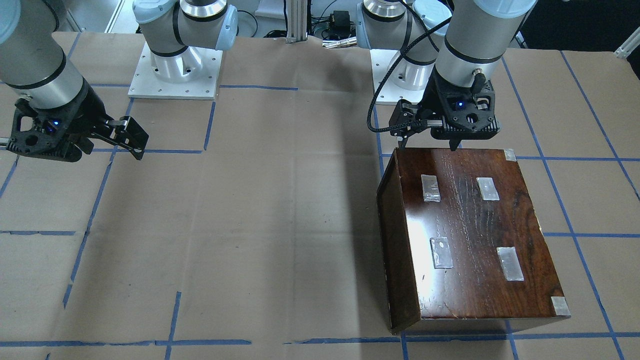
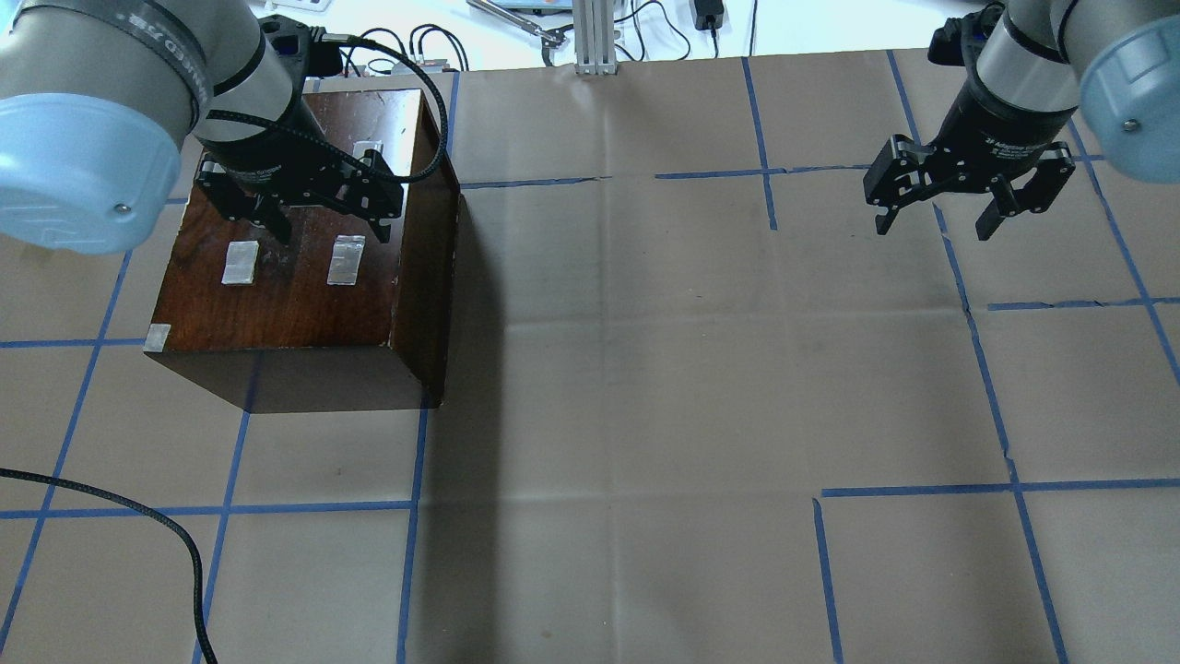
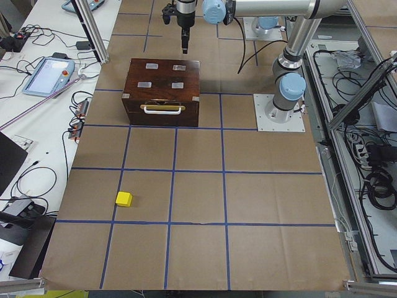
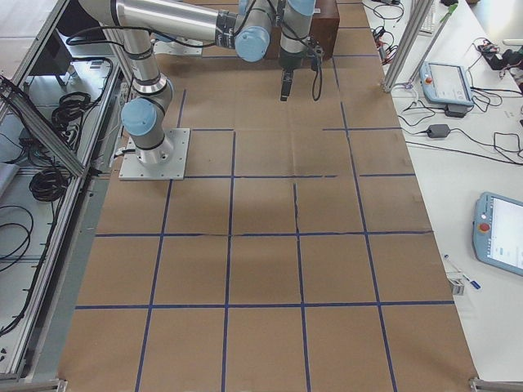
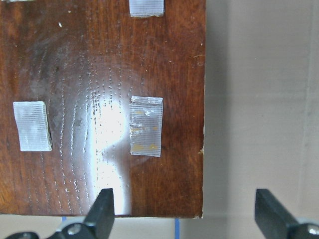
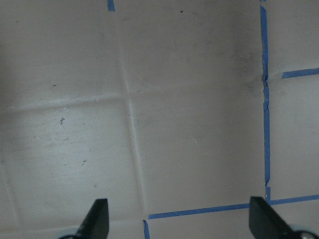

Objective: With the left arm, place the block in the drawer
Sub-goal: 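Move the left gripper off the cabinet top down to the drawer's white handle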

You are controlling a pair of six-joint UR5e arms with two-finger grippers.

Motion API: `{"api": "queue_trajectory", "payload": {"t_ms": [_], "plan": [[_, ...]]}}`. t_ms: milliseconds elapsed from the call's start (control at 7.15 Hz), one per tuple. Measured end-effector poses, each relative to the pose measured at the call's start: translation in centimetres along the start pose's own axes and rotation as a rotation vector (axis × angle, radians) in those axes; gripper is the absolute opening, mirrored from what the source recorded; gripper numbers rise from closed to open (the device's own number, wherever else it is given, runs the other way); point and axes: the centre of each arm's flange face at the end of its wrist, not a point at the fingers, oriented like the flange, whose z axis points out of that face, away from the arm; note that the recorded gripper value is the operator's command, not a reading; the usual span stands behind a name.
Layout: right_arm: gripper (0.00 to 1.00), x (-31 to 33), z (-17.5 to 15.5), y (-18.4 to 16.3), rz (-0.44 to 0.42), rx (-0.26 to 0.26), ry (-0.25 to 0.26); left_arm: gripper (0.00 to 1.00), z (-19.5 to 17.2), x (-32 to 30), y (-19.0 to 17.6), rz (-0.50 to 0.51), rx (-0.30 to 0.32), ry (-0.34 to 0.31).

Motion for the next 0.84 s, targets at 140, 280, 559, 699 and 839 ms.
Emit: {"api": "queue_trajectory", "payload": {"t_ms": [140,280,559,699,839], "plan": [[1.00,0.0,0.0,0.0,0.000,0.000,0.000,1.00,0.0,0.0,0.0,0.000,0.001,0.000],[1.00,0.0,0.0,0.0,0.000,0.000,0.000,1.00,-0.1,0.0,0.1,-0.001,0.002,0.000],[1.00,0.0,0.0,0.0,0.000,0.000,0.000,1.00,-0.1,-0.2,0.0,-0.002,0.003,0.002],[1.00,0.0,0.0,0.0,0.000,0.000,0.000,1.00,-0.2,-0.5,-0.1,-0.006,0.004,0.004],[1.00,0.0,0.0,0.0,0.000,0.000,0.000,1.00,-0.3,-1.1,-0.3,-0.013,0.009,0.005]]}}
